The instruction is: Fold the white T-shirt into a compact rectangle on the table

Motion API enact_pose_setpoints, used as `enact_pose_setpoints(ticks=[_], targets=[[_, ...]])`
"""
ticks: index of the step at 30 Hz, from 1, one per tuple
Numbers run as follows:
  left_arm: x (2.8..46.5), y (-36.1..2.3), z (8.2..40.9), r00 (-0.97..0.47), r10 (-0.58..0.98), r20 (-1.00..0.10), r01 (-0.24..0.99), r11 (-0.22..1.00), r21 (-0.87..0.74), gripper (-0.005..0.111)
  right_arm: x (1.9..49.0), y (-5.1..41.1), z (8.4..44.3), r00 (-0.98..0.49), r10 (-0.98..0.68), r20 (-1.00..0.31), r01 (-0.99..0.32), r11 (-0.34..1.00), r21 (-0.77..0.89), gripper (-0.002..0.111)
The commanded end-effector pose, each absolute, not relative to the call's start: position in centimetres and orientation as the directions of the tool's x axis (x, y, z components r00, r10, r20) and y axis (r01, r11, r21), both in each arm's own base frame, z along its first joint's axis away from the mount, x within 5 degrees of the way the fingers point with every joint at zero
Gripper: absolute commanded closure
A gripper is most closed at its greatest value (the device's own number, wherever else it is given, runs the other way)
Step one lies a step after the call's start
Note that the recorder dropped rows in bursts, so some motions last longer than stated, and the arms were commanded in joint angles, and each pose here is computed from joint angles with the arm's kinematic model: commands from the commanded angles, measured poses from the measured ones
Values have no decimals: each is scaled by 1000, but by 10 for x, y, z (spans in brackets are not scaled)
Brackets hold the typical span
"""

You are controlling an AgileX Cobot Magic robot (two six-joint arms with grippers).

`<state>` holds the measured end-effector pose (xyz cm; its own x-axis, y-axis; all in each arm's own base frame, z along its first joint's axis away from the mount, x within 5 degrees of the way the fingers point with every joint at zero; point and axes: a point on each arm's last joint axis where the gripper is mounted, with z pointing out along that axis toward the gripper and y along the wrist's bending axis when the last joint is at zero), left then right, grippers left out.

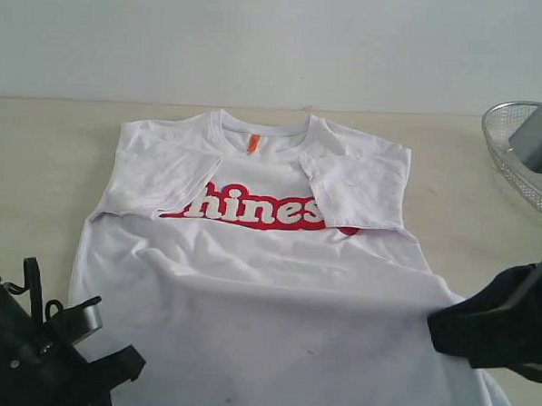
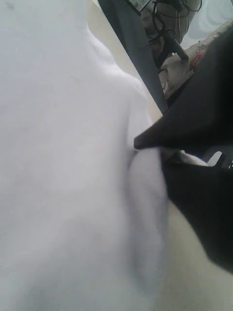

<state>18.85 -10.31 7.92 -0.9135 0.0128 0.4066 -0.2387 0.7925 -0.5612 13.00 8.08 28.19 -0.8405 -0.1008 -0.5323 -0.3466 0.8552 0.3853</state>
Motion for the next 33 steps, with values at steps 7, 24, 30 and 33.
enact_pose_setpoints(ticks=[7,24,30,33], targets=[[200,-96,67,-970,37,241,-92,860,-502,102,130,80,283,-822,-106,-560,-363,855,371,109],[205,-98,127,-998,67,-10,61,819,-571,102,133,80,285,-807,-97,-582,-366,857,364,109],[205,-100,152,-993,64,-100,111,797,-594,102,137,79,287,-776,-76,-626,-363,866,345,109],[211,-100,169,-988,57,-145,133,794,-593,102,141,79,289,-755,-52,-653,-355,870,342,109]])
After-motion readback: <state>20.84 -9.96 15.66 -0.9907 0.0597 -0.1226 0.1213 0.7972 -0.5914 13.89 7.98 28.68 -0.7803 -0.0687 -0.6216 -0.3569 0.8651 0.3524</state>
